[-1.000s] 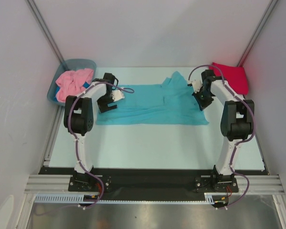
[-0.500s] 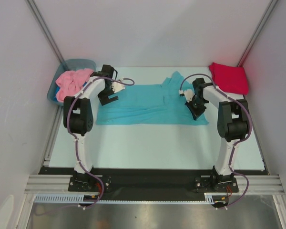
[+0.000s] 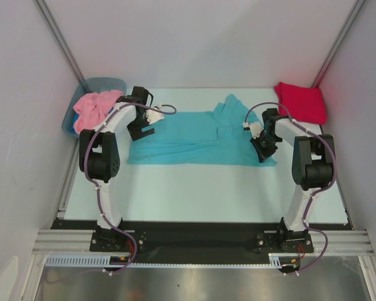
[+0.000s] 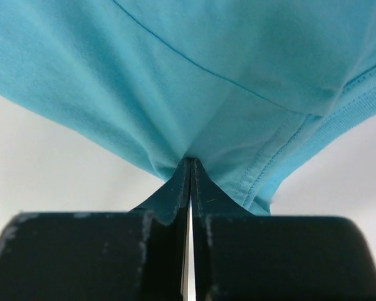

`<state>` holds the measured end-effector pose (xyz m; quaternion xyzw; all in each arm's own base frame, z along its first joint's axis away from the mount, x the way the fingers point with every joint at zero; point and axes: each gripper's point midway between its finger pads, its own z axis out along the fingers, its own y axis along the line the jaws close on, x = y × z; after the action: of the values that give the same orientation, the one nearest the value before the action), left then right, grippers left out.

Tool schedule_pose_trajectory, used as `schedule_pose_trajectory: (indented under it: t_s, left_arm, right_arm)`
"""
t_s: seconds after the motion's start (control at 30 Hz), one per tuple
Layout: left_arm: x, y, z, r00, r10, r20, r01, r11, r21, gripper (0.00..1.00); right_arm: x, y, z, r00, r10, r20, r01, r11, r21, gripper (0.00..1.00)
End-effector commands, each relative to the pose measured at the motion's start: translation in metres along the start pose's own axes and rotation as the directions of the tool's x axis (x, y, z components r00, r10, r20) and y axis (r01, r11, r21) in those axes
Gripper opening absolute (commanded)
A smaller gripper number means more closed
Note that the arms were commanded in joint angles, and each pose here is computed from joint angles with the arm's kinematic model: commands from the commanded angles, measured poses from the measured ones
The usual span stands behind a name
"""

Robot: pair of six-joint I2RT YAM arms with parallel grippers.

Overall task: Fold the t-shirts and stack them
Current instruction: Fold the tshirt

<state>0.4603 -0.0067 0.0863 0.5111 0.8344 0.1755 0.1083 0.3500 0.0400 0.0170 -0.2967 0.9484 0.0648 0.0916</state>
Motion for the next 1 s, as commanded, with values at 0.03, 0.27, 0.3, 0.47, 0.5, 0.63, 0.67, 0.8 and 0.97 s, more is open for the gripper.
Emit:
schedule_pose_trajectory:
  t_s: [0.03,0.27,0.3,0.47,0.5,0.63,0.67,0.8,0.97]
  left_arm:
    - [-0.003,0.002,-0.025,0.998,0.013,0.057,-0.011,1.0,-0.025,1.0]
    - [-0.002,-0.004,-0.023,0.998,0.024,0.063,-0.023,1.0,-0.009,1.0]
    - [-0.002,-0.005,-0.024,0.997,0.033,0.065,-0.033,0.999,-0.007,1.0]
    - [-0.007,-0.016,-0.03,0.991,0.08,0.103,-0.084,0.996,0.035,1.0]
    - [-0.009,-0.02,-0.033,0.988,0.1,0.119,-0.106,0.993,0.05,1.0]
    - [-0.021,-0.043,-0.043,0.968,0.163,0.189,-0.185,0.977,0.103,1.0]
    - [-0.021,-0.051,-0.042,0.963,0.185,0.197,-0.212,0.97,0.122,1.0]
    - [-0.036,-0.072,-0.05,0.934,0.248,0.257,-0.299,0.937,0.179,1.0]
    - [-0.058,-0.099,-0.063,0.889,0.283,0.361,-0.381,0.894,0.237,1.0]
  right_arm:
    - [0.054,-0.007,-0.004,0.991,0.045,-0.129,-0.042,0.999,0.03,0.0]
    - [0.075,-0.006,-0.008,0.987,0.062,-0.148,-0.055,0.997,0.048,0.0]
    - [0.077,-0.007,-0.009,0.986,0.064,-0.153,-0.056,0.997,0.054,0.0]
    - [0.078,-0.015,-0.015,0.988,0.083,-0.134,-0.075,0.995,0.068,0.0]
    - [0.074,-0.015,-0.017,0.989,0.085,-0.121,-0.077,0.995,0.07,0.0]
    - [0.027,-0.018,-0.042,0.999,0.049,-0.011,-0.047,0.995,0.093,0.28]
    - [0.016,-0.02,-0.049,0.999,0.038,0.021,-0.04,0.994,0.103,0.32]
    - [-0.039,-0.028,-0.075,0.99,-0.049,0.132,0.026,0.985,0.169,0.36]
    - [-0.088,-0.036,-0.094,0.971,-0.134,0.197,0.086,0.968,0.234,0.31]
